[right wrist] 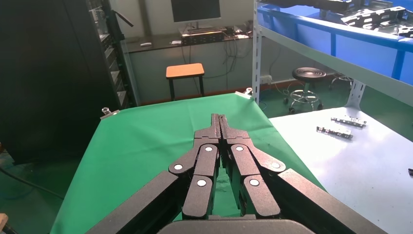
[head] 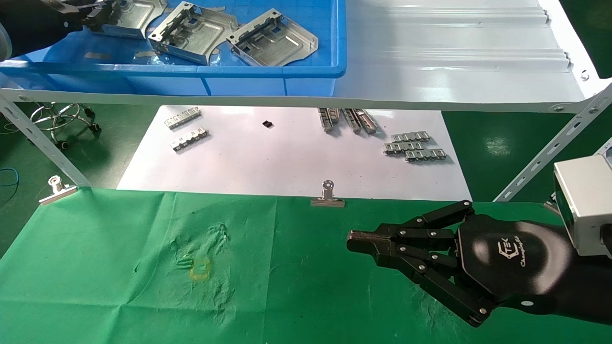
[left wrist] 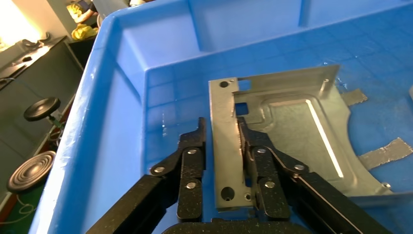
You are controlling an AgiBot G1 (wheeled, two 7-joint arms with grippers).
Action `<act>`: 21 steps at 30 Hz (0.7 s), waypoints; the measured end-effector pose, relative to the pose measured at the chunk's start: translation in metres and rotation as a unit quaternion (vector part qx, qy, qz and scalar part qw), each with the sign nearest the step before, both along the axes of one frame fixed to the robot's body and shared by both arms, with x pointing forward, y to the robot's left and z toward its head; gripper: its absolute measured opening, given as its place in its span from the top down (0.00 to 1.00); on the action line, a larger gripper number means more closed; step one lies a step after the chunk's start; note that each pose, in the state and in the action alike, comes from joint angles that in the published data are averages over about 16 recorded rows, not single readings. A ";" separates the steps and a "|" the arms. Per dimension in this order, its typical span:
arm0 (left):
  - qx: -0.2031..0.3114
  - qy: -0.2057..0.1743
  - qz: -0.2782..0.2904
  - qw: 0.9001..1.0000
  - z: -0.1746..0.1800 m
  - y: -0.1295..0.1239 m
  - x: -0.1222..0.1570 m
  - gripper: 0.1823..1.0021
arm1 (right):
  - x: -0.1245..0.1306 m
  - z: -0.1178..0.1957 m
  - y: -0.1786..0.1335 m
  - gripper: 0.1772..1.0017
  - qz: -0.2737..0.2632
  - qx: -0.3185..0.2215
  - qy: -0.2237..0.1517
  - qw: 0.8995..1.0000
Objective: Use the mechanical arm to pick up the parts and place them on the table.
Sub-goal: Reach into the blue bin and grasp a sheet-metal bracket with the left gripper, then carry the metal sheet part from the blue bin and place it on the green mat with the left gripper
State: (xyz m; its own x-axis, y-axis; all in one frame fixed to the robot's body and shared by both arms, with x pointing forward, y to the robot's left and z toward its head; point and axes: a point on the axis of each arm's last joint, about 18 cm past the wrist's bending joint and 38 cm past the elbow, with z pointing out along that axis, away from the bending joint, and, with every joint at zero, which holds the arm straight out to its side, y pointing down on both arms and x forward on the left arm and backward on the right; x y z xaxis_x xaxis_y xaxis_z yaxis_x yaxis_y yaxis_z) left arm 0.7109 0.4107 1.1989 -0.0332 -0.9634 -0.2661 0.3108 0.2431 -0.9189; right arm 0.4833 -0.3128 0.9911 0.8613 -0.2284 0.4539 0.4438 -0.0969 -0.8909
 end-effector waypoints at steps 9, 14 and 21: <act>-0.008 -0.011 -0.013 1.000 0.008 0.000 -0.006 0.87 | 0.000 0.000 0.000 0.98 0.000 0.000 0.000 1.000; -0.008 -0.025 -0.038 0.999 0.017 -0.002 -0.015 0.89 | 0.000 0.000 0.000 0.98 0.000 0.000 0.000 1.000; 0.023 -0.047 -0.118 0.992 0.022 -0.009 -0.039 0.90 | 0.000 0.000 0.000 0.98 0.000 0.000 0.000 1.000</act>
State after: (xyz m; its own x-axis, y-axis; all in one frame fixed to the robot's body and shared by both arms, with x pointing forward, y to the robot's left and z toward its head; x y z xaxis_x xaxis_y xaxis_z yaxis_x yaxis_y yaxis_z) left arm 0.6715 0.4013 1.2211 -0.2289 -0.9185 -0.3224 0.4479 0.1947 -0.8726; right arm 0.4833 -0.3128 0.9911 0.8613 -0.2284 0.4539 0.4438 -0.0969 -0.8909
